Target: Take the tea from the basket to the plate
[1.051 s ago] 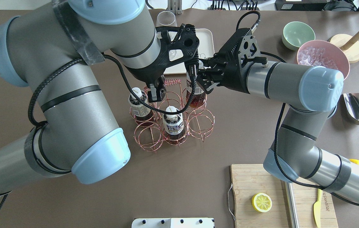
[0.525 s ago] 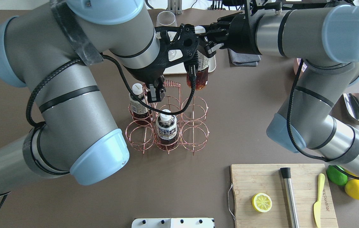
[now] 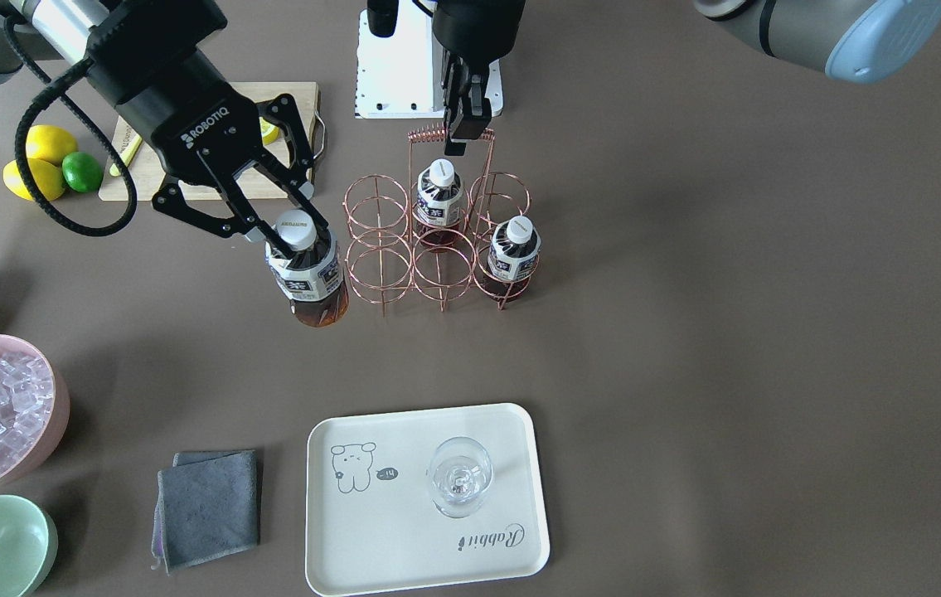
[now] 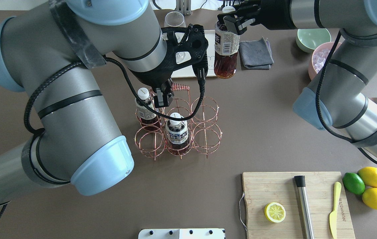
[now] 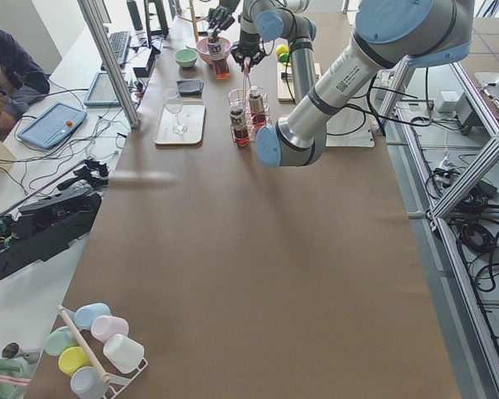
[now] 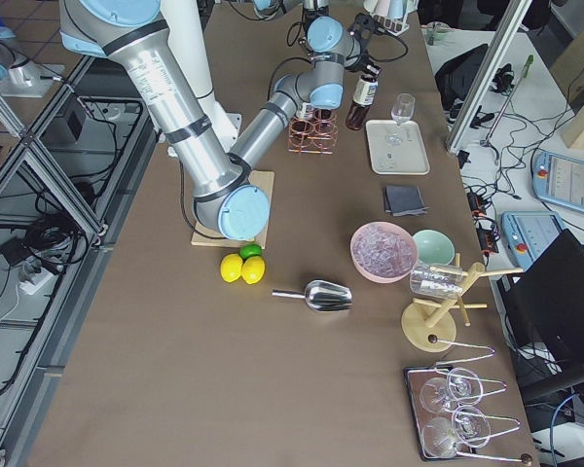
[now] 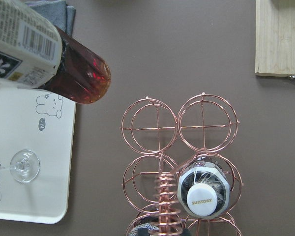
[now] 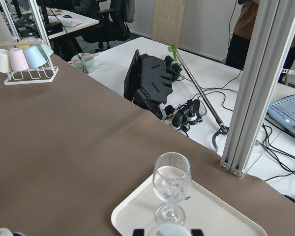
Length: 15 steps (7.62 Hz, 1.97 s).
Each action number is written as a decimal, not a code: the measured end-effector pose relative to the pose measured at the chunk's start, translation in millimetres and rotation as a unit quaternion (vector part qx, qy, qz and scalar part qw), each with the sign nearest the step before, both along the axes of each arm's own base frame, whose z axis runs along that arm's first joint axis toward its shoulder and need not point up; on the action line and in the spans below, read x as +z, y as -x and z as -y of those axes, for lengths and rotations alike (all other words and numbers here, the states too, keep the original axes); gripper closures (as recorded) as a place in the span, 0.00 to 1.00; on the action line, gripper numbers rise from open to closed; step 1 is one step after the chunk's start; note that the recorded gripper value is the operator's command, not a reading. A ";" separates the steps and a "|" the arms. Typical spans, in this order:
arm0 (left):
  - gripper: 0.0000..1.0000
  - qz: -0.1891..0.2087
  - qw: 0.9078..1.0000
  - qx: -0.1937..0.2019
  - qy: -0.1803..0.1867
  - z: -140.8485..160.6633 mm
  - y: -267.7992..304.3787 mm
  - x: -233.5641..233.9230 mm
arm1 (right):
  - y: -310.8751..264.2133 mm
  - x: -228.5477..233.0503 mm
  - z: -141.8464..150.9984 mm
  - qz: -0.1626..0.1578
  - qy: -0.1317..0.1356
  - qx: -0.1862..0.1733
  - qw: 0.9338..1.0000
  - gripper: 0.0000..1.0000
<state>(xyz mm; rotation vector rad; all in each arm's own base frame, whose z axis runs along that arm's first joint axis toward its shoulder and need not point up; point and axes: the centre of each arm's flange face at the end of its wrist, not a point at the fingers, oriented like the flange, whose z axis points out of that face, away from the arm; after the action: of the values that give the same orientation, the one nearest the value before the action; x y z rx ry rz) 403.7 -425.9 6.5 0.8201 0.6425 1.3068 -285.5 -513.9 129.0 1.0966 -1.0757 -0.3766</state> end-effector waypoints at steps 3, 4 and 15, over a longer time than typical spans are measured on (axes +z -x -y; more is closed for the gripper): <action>1.00 -0.002 1.000 -0.007 0.000 -0.1 16.2 -5.0 | 11.1 50.1 54.8 -0.003 -0.013 0.022 1.000 1.00; 1.00 -0.003 1.000 -0.014 0.005 5.3 32.5 -6.6 | 15.3 67.8 76.6 0.004 -0.021 0.031 0.999 1.00; 1.00 0.087 0.996 -0.018 0.004 176.2 377.2 208.6 | 135.0 104.7 125.5 0.040 -0.023 0.112 0.993 1.00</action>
<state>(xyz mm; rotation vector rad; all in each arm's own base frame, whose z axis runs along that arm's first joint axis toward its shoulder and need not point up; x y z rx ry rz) 26.5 -602.1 215.1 0.6978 0.4926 1.3259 -420.5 -639.4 233.7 1.2688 -1.0062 -0.1800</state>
